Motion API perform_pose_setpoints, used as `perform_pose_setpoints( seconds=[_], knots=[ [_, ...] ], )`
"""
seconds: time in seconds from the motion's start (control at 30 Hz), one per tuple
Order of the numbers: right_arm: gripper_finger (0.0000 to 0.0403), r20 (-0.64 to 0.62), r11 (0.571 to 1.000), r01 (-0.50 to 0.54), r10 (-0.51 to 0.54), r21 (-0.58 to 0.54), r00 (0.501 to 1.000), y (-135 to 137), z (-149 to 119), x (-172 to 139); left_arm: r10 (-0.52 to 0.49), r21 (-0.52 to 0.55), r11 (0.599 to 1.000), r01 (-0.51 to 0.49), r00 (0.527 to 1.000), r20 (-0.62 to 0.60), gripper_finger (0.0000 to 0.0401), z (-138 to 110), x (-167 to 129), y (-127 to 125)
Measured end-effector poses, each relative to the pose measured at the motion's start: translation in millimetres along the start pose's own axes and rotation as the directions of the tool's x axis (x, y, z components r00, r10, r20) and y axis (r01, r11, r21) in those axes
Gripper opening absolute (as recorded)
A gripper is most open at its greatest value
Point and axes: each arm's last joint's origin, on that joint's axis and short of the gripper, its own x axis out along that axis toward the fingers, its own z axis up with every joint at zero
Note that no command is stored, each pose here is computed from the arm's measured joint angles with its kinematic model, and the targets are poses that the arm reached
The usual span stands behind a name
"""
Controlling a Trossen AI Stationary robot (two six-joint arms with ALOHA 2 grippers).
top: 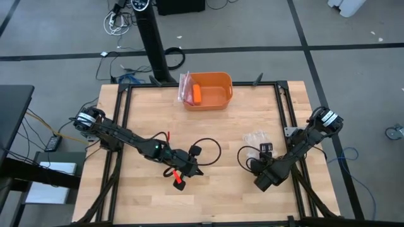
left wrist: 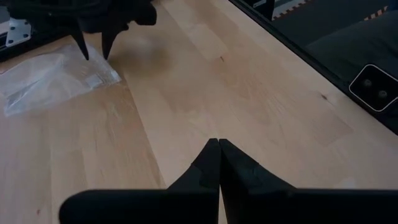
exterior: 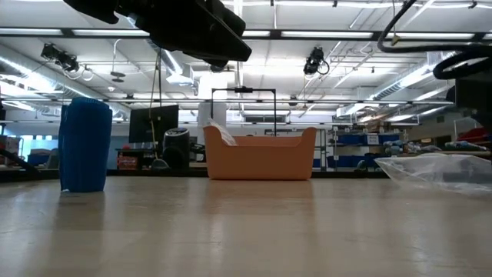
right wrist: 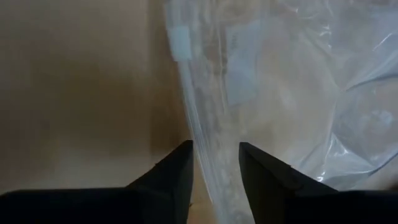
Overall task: Roll bandage
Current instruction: Open the transparent zip bag
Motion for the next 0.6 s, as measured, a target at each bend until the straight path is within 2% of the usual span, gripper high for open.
perform_pose_setpoints(
  seconds=[0.13,0.27,0.3,0.43,0.6],
  knots=[
    [0.0110,-0.020,1.000,0.008,-0.008,0.001,1.000,-2,-3,6,0.000,0.000,1.000,0.000,1.000,0.000,0.0006,0,0,0],
    [0.0024,-0.012,1.000,0.005,-0.005,-0.020,1.000,-2,-2,6,0.000,0.000,1.000,0.000,1.000,0.001,0.0006,0,0,0],
    [0.0013,-0.010,1.000,0.006,-0.006,-0.024,1.000,-2,-2,6,0.000,0.000,1.000,0.000,1.000,0.004,0.0006,0,0,0],
    [0.0004,-0.002,1.000,-0.002,0.002,-0.008,1.000,-2,1,5,0.001,0.000,1.000,-0.001,1.000,0.006,0.0006,1,0,0],
    [0.0003,0.047,0.999,-0.040,0.040,0.008,0.998,0,15,-17,0.035,0.008,0.999,-0.035,0.999,0.022,0.0006,3,0,1]
  ],
)
